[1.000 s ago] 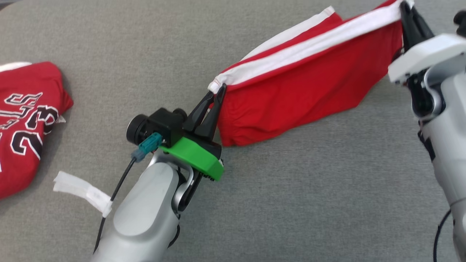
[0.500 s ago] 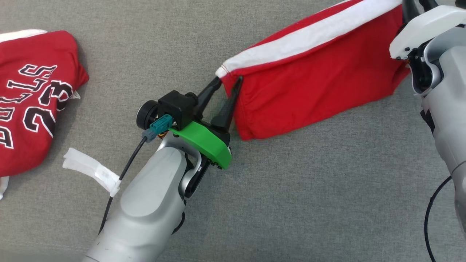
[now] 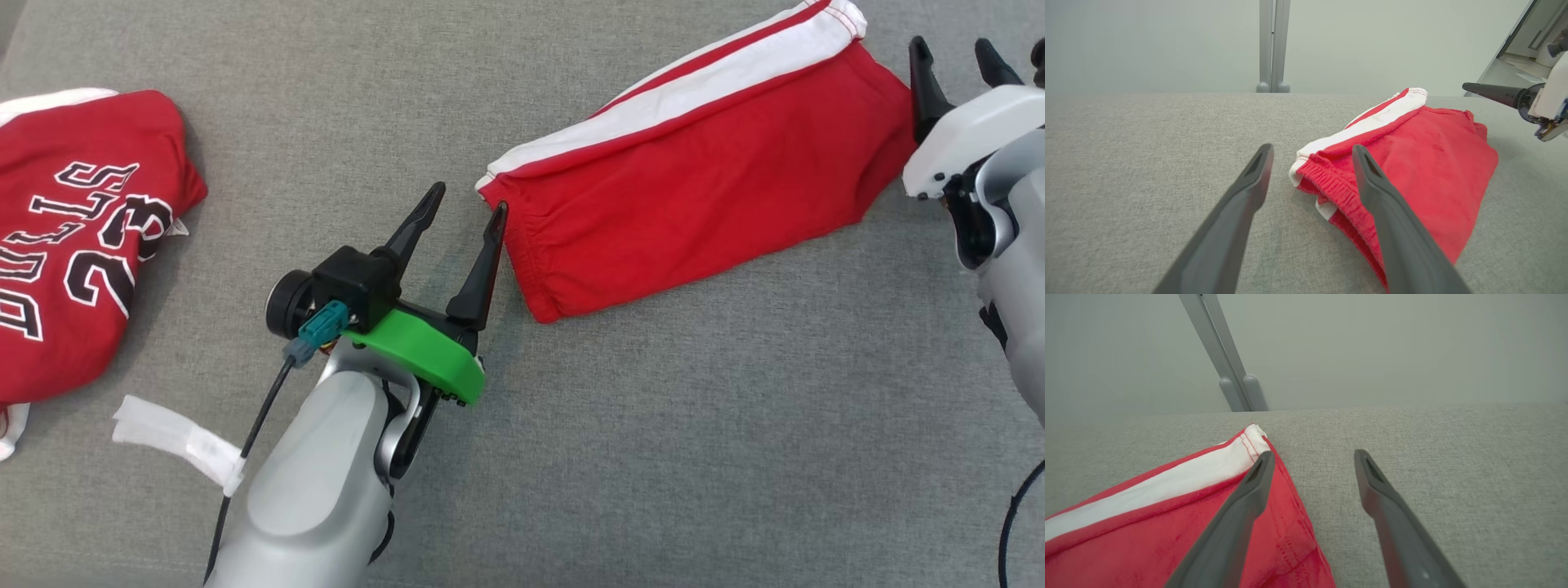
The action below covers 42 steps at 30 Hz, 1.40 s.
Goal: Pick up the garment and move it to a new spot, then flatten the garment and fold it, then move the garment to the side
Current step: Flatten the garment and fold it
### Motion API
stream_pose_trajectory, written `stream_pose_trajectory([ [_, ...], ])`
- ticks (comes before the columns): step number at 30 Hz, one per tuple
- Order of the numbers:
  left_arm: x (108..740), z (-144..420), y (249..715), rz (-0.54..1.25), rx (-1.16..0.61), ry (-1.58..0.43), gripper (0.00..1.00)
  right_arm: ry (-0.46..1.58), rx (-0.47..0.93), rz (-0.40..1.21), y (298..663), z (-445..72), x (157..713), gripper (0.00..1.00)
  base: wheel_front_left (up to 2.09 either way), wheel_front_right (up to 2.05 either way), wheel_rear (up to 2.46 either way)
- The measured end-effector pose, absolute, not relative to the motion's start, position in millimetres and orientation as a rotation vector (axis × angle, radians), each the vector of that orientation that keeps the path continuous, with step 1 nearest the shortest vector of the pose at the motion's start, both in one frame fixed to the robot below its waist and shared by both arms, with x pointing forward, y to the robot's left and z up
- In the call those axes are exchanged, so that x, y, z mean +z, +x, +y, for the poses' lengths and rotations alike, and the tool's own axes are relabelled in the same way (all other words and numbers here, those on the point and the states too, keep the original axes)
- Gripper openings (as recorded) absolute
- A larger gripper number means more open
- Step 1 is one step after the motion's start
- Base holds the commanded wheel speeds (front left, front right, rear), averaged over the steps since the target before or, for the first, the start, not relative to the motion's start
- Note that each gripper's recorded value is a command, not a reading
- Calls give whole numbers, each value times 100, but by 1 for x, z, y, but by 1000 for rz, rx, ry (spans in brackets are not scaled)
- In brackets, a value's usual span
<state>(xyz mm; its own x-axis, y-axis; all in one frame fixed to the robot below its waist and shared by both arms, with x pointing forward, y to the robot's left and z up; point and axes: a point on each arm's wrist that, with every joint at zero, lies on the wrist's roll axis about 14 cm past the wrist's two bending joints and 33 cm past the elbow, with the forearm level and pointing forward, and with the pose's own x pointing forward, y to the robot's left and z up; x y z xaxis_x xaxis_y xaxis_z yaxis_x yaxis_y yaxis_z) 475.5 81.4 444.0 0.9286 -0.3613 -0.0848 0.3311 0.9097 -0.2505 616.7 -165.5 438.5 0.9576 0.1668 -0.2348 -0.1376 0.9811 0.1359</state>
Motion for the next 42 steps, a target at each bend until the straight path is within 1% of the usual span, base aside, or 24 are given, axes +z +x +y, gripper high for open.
stream_pose_trajectory([
  [13, 483, 167, 460, -38, -93, -118, 100, 115, 157, 378, 602, -163, 395, 100, 0, 0, 0],
  [18, 483, 196, 445, -41, -6, -78, 100, 127, 166, 422, 598, -154, 384, 100, 0, 0, 0],
  [19, 482, 199, 442, -38, 6, -78, 100, 130, 168, 426, 597, -153, 383, 78, 0, 0, 0],
  [21, 480, 203, 438, -31, 19, -75, 100, 137, 168, 438, 594, -152, 381, 4, 0, 0, 0],
  [22, 479, 205, 436, -28, 25, -75, 100, 142, 168, 444, 591, -151, 380, 0, 0, 0, 0],
  [32, 485, 201, 426, -40, 22, -90, 100, 176, 153, 436, 565, -161, 386, 0, 0, 0, 0],
  [39, 485, 190, 418, -36, -12, -90, 100, 209, 116, 387, 540, -186, 401, 0, 0, 0, 0],
  [42, 488, 185, 414, -43, -27, -87, 100, 228, 62, 381, 516, -213, 401, 0, 0, 0, 0],
])
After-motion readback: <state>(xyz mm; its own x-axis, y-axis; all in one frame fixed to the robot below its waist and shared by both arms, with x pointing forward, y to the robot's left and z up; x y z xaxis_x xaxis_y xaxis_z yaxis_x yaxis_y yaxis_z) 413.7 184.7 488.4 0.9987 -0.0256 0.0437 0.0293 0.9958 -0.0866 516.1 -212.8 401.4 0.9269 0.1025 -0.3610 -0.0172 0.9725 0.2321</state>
